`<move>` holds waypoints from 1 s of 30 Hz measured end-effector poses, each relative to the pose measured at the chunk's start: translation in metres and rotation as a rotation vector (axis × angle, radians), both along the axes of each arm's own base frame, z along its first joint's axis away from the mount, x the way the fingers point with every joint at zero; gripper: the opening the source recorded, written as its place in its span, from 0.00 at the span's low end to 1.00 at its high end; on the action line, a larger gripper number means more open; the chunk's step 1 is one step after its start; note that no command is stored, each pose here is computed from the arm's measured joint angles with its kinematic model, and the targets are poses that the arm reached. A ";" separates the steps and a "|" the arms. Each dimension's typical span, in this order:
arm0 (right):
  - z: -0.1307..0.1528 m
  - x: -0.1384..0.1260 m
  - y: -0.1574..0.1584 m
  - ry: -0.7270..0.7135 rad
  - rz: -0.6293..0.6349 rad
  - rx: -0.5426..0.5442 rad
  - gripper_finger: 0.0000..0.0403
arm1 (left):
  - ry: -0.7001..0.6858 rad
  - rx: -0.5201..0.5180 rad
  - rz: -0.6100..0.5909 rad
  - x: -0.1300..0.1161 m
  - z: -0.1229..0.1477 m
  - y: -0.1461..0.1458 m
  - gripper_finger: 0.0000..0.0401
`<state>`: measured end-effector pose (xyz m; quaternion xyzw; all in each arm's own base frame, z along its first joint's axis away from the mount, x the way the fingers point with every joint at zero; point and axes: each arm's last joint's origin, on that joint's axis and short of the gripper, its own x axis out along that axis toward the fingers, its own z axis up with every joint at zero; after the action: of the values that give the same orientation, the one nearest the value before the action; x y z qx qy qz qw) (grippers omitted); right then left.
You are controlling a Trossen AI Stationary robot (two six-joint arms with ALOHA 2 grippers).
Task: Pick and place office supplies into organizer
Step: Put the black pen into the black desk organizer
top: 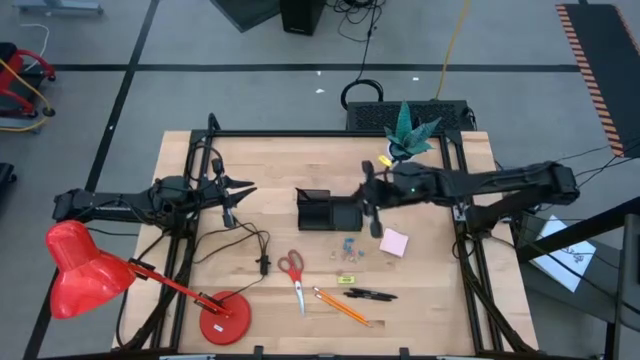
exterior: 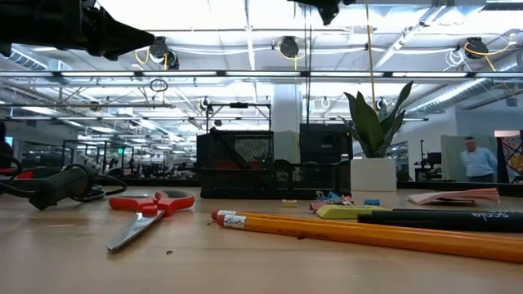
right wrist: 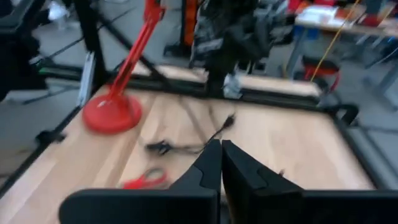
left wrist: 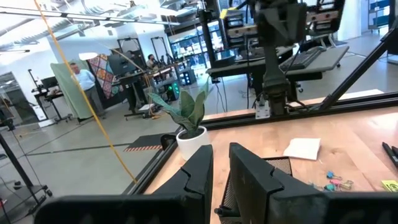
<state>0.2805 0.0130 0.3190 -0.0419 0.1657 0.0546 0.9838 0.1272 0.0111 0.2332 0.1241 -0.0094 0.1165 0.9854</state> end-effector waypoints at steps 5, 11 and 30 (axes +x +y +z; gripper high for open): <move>-0.029 -0.008 0.034 0.164 0.093 0.058 0.00 | 0.000 0.000 0.000 0.000 0.000 0.000 0.16; -0.077 -0.025 0.082 0.266 0.028 0.025 0.00 | 0.000 0.000 0.000 0.000 0.000 0.000 0.16; -0.171 -0.014 0.148 0.351 0.032 0.237 0.00 | 0.013 -0.006 0.000 0.000 -0.001 0.000 0.16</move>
<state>0.2663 0.1609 0.1483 0.0816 0.3265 0.0956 0.9368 0.1273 0.0111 0.2319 0.1219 -0.0028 0.1158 0.9858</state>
